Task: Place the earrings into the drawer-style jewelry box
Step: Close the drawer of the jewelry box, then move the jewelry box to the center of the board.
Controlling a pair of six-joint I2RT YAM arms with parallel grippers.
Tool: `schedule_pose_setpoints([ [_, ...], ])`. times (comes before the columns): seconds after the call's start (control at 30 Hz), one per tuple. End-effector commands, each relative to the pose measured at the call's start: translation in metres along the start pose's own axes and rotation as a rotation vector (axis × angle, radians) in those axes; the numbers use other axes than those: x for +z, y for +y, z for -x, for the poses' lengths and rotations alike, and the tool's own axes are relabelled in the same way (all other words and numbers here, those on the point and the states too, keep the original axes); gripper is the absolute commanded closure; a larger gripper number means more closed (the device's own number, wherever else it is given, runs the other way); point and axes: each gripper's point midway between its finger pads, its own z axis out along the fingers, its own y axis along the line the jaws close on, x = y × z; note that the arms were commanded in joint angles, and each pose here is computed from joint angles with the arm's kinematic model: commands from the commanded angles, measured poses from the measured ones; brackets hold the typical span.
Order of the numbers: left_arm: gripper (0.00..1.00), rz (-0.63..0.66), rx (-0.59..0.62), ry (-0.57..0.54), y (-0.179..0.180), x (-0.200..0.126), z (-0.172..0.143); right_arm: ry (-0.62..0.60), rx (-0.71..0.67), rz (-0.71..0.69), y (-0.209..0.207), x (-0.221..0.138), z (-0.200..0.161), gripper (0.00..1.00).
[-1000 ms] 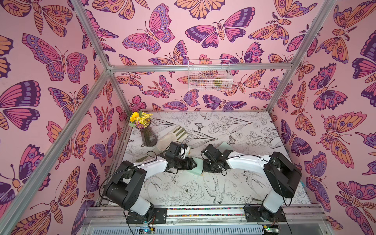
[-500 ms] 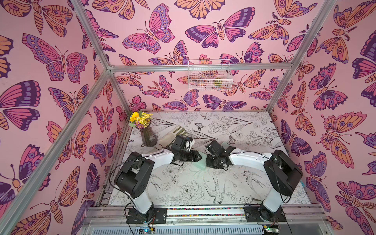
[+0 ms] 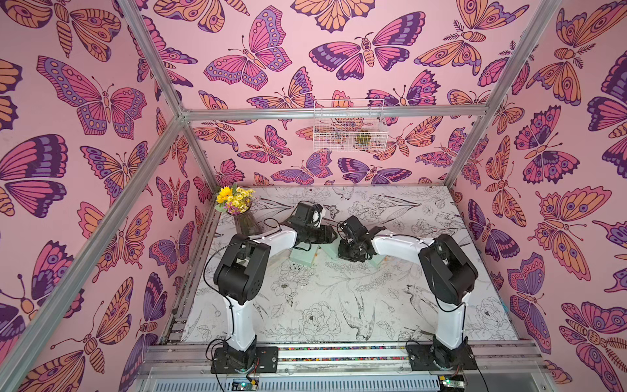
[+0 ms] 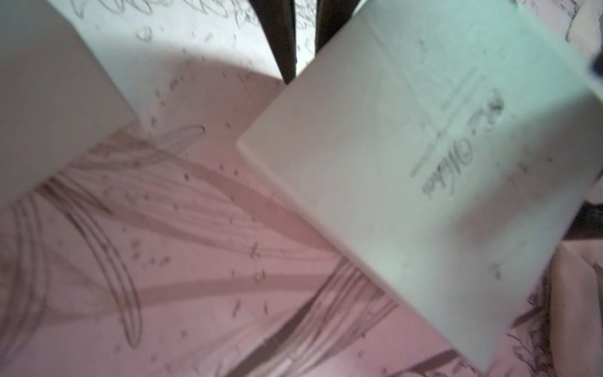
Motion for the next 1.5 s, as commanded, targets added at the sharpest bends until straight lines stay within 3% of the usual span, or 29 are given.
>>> schedule_pose_setpoints([
  [0.0,0.24,-0.028,0.011,0.065,-0.005,0.006,-0.004,-0.047,-0.040,0.084,0.026,-0.004,0.025,0.84],
  [0.2,0.13,0.040,0.024,-0.004,0.001,-0.017,0.019,-0.089,-0.081,0.093,0.017,-0.042,0.026,0.71],
  [0.4,0.03,0.065,0.052,-0.070,-0.013,-0.047,0.027,-0.199,-0.147,0.007,-0.019,-0.090,0.036,0.53],
  [0.63,0.03,0.048,0.083,-0.096,-0.041,-0.076,0.008,-0.301,-0.150,-0.104,-0.079,-0.123,0.056,0.33],
  [0.83,0.00,0.070,0.174,-0.096,-0.078,-0.083,-0.038,-0.317,-0.052,-0.113,-0.131,-0.121,0.076,0.21],
  [1.07,0.01,0.024,0.115,-0.032,-0.087,-0.067,-0.074,-0.208,-0.064,-0.036,-0.143,-0.082,0.091,0.20],
  [1.47,0.00,0.042,0.140,-0.054,-0.086,-0.077,-0.066,-0.001,-0.186,0.083,-0.132,-0.041,0.080,0.30],
])
